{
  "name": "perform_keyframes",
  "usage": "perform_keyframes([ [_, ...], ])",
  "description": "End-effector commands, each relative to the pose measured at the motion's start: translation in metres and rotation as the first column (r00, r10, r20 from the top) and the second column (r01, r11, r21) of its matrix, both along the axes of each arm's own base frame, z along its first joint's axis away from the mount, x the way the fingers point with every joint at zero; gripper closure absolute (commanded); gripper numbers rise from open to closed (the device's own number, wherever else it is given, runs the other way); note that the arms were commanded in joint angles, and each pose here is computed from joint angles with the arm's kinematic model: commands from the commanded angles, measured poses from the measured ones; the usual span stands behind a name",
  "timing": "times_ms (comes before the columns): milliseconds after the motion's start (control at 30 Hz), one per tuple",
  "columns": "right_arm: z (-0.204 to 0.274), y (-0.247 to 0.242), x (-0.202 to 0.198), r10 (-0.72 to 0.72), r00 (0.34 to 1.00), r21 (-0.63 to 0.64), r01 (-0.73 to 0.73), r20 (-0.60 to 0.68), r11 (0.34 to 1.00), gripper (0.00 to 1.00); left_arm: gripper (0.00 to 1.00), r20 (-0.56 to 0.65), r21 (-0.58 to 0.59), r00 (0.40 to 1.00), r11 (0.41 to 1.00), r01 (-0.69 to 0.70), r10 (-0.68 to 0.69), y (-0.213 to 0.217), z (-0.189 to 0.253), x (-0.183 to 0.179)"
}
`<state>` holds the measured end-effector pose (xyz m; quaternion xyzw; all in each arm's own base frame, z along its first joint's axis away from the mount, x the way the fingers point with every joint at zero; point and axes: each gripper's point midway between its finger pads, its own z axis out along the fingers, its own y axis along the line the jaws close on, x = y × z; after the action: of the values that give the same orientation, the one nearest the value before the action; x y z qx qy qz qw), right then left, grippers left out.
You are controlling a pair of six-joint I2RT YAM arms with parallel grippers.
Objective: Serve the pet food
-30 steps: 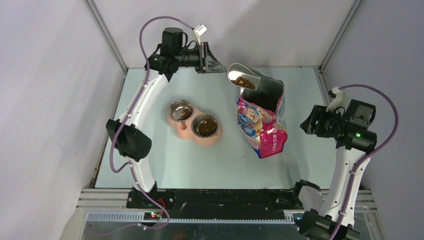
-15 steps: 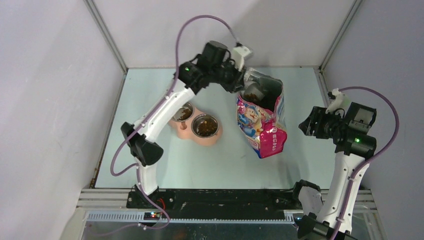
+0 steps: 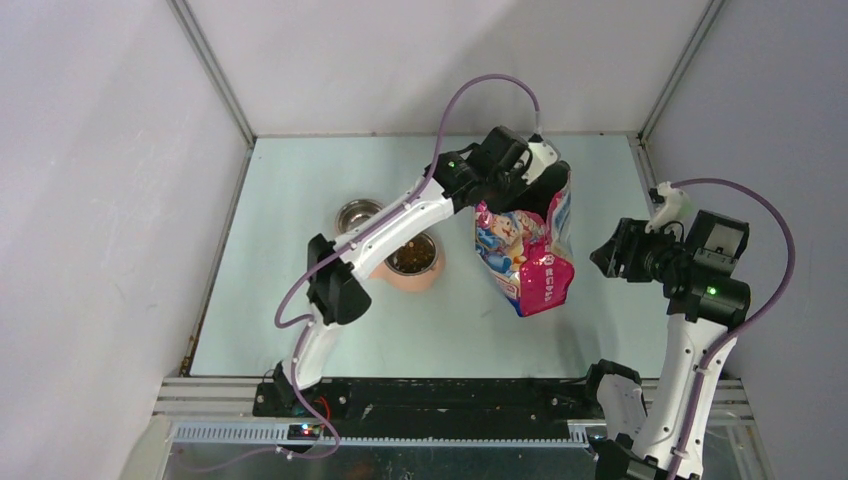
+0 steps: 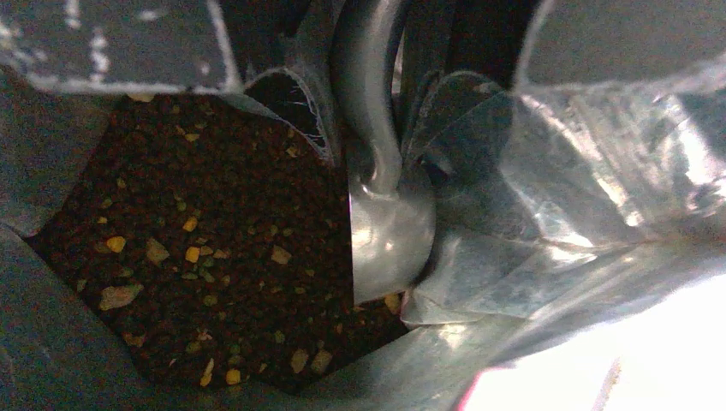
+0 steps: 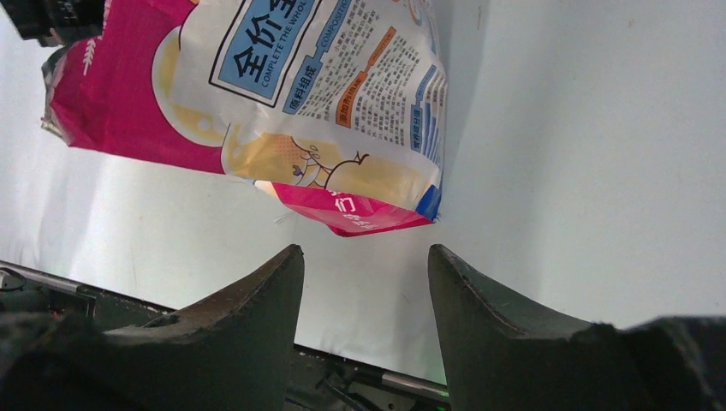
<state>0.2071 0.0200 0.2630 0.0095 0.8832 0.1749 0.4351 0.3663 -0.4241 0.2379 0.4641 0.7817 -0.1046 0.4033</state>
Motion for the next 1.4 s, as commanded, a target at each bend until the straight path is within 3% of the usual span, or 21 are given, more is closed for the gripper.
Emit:
perform_keyframes([
  [0, 0.000, 0.006, -0.005, 0.041, 0.999, -0.007, -0.041, 0.004, 0.999, 0.41, 1.00, -0.027, 0.059, 0.999, 0.998, -0.021, 0.023, 0.007, -0.019, 0.006],
  [167, -0.004, 0.004, -0.009, 0.053, 0.999, -0.035, -0.053, -0.003, 0.998, 0.41, 1.00, -0.225, -0.019, 0.971, 0.997, 0.081, -0.083, -0.005, -0.032, -0.036],
  [267, -0.003, 0.004, -0.010, 0.057, 0.998, -0.045, -0.057, 0.001, 0.997, 0.41, 1.00, -0.371, -0.130, 0.916, 0.986, 0.108, -0.149, -0.012, -0.028, -0.062],
  [467, -0.004, 0.005, -0.010, 0.066, 0.998, -0.046, -0.066, -0.001, 0.997, 0.40, 1.00, -0.470, -0.291, 0.861, 0.955, 0.057, -0.195, -0.015, 0.005, -0.077],
  [667, -0.006, 0.004, -0.009, 0.066, 0.998, -0.046, -0.067, -0.010, 0.997, 0.40, 1.00, -0.632, -0.456, 0.714, 0.890, -0.029, -0.301, -0.009, 0.030, -0.088],
  [767, -0.006, 0.003, -0.008, 0.062, 0.998, -0.046, -0.063, -0.011, 0.997, 0.40, 1.00, -0.649, -0.492, 0.693, 0.868, -0.066, -0.315, -0.002, 0.041, -0.083],
  [1067, -0.006, 0.003, -0.004, 0.055, 0.998, -0.048, -0.056, -0.024, 0.997, 0.40, 1.00, -0.605, -0.564, 0.744, 0.812, -0.150, -0.283, 0.021, 0.079, -0.046],
  [1367, -0.005, -0.005, 0.008, 0.046, 0.998, -0.079, -0.049, -0.037, 0.996, 0.40, 1.00, -0.643, -0.642, 0.695, 0.721, -0.260, -0.321, 0.052, 0.111, -0.029],
])
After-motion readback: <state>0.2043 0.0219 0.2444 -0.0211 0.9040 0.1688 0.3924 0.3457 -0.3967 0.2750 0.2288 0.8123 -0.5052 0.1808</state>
